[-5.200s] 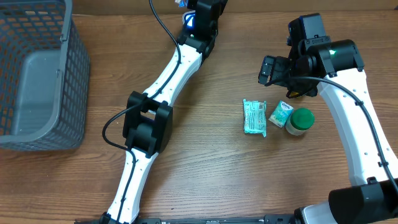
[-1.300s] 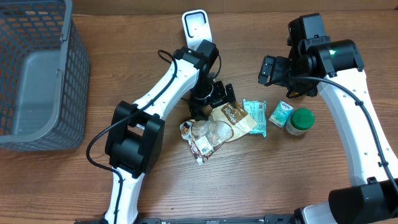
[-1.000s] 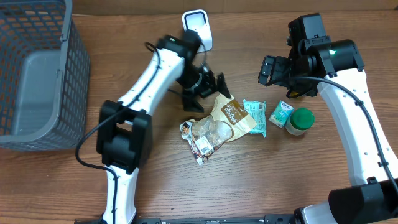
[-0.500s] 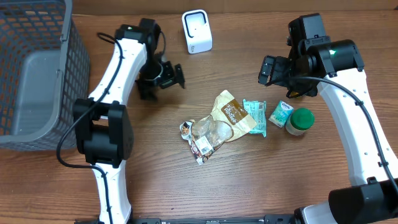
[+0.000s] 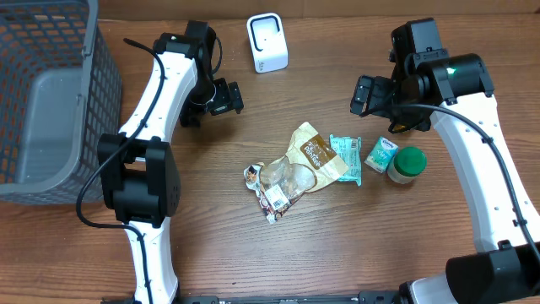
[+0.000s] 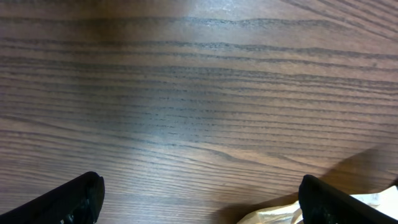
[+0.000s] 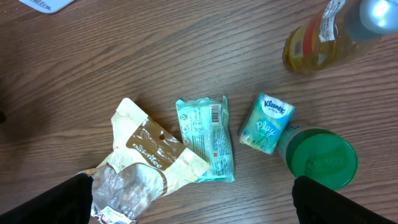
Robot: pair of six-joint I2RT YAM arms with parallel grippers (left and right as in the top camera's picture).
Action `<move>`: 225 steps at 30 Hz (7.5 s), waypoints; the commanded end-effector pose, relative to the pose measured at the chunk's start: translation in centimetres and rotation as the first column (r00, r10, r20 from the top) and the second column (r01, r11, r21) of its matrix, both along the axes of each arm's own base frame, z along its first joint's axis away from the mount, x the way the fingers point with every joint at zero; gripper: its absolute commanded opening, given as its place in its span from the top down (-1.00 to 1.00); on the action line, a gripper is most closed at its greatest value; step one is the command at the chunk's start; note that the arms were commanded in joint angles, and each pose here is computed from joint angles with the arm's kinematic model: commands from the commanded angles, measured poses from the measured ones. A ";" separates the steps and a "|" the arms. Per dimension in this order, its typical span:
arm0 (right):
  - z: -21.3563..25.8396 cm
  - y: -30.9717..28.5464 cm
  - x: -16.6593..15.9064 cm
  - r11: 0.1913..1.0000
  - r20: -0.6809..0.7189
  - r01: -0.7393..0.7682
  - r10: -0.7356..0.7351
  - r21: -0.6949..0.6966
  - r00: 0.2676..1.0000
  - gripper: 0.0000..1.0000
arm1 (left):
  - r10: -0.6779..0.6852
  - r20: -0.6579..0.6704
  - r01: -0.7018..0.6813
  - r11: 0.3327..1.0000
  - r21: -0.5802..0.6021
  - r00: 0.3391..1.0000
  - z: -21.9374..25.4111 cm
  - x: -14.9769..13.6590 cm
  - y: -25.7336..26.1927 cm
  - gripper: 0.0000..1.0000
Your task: Scan the item barcode
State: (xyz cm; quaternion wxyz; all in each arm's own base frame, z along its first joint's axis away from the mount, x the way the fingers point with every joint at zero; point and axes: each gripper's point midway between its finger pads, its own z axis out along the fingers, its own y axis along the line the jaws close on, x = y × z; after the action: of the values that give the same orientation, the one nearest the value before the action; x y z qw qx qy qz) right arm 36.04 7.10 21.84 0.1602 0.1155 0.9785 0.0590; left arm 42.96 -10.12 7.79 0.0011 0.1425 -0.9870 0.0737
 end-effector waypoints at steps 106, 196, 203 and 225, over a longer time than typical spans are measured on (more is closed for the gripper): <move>20.5 -4.2 -24.9 0.986 0.716 -0.097 -0.027 0.132 0.697 -1.00 | -0.022 0.043 0.022 1.000 0.011 0.999 1.3 0.5 -0.2 -1.00; 8.7 -2.8 -15.0 0.976 0.992 -0.179 -0.117 0.122 0.040 -1.00 | -0.022 0.043 0.022 1.000 0.011 0.999 1.3 0.5 -0.2 -0.99; 7.2 -2.7 -14.3 0.976 0.992 -0.182 -0.122 0.121 0.001 -1.00 | -0.022 0.043 0.022 1.000 0.011 0.999 1.3 0.5 -0.2 -0.99; -4.2 -2.8 -11.8 0.985 0.935 -0.120 -0.077 0.126 0.346 -1.00 | -0.022 0.043 0.022 1.000 0.011 0.999 1.3 0.5 -0.2 -0.99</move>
State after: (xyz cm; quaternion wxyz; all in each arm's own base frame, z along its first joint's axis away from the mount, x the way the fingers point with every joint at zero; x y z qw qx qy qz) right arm 24.17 4.43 19.45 0.6992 0.0580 0.6809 0.2100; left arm 43.04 -10.01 7.78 -0.0012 0.1425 -0.9873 0.0706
